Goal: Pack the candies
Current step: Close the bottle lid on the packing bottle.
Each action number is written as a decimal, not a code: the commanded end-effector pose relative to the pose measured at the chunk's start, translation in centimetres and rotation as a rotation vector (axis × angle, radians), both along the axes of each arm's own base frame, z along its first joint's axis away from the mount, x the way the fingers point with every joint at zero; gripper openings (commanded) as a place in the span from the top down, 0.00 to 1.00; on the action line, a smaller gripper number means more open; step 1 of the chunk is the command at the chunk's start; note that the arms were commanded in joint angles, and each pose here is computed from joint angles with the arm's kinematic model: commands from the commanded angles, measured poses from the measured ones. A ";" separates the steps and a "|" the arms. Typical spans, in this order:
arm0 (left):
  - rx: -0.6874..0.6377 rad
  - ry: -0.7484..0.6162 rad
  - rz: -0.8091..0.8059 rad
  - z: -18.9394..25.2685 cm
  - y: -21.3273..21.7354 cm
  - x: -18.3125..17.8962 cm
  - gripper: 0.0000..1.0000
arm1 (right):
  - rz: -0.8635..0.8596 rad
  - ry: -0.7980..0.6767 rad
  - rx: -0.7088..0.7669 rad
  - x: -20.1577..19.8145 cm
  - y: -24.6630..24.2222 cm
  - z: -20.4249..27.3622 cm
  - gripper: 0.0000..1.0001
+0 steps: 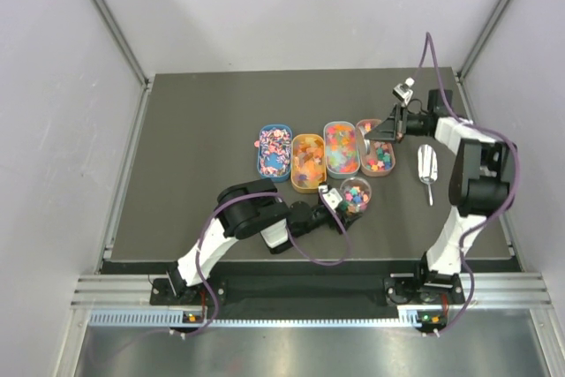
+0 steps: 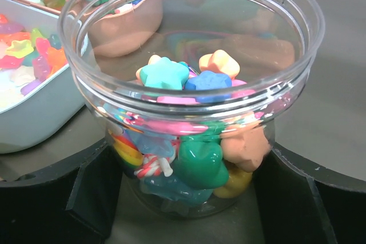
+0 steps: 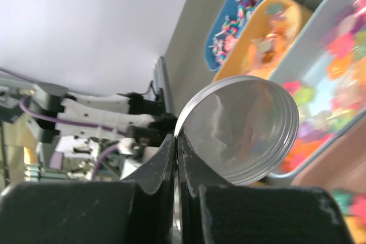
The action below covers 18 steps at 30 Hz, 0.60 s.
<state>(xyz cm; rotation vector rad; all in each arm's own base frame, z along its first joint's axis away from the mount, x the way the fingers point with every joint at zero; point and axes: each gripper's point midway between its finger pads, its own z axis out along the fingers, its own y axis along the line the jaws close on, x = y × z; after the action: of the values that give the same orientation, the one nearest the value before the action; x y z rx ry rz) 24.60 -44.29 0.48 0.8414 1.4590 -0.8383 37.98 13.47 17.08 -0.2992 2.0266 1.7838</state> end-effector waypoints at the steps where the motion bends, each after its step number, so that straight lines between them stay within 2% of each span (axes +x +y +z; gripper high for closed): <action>1: 0.431 0.213 0.175 -14.8 9.7 -0.8 1.00 | 0.110 -0.142 0.104 -4.3 0.6 7.3 1.00; 8: 0.437 0.227 0.143 -15.5 9.2 -1.3 1.00 | 0.098 -0.065 0.115 -8.0 0.6 9.3 1.00; 12: 0.422 0.225 0.142 -15.1 9.0 -1.0 1.00 | 0.124 0.076 0.136 -11.9 1.9 7.8 1.00; 18: 0.413 0.231 0.153 -15.2 8.9 -0.5 1.00 | 0.193 0.104 0.135 -16.5 3.8 6.7 1.00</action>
<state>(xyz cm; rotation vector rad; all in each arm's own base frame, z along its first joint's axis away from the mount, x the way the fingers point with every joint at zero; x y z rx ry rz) 25.31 -44.54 0.45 0.8226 1.4571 -0.8262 25.04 16.61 21.18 -0.2406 2.0976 1.9224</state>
